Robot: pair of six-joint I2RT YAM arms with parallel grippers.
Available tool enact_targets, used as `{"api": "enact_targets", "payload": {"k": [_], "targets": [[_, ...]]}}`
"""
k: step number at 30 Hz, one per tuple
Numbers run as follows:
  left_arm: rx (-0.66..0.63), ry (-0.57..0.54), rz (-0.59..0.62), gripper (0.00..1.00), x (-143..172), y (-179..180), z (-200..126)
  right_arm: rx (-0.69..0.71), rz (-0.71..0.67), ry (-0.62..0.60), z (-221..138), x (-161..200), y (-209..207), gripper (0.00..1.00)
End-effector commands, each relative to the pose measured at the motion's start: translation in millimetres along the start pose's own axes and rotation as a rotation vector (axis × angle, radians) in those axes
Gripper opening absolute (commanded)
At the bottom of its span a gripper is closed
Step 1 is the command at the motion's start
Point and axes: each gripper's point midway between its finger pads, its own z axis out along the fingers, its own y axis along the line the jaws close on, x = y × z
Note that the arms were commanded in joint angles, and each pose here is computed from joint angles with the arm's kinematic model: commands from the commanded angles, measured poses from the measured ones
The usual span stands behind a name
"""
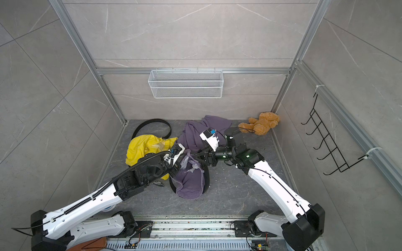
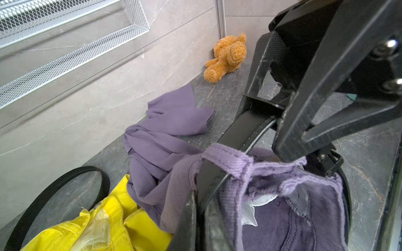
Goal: Remove the belt from the trousers
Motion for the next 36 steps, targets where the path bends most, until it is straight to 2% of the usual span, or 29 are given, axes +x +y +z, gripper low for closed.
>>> {"api": "enact_targets", "payload": {"k": [1, 27, 36], "targets": [[-0.379, -0.021, -0.121, 0.0, -1, 81, -39, 0.223, 0.07, -0.045, -32, -2, -42, 0.0], [-0.672, -0.041, -0.373, 0.0, 33, 149, -79, 0.276, 0.09, -0.064, -47, -2, -53, 0.0], [-0.835, -0.03, -0.476, 0.0, 57, 177, -101, 0.272, 0.103, -0.038, -46, 4, -56, 0.0]]}}
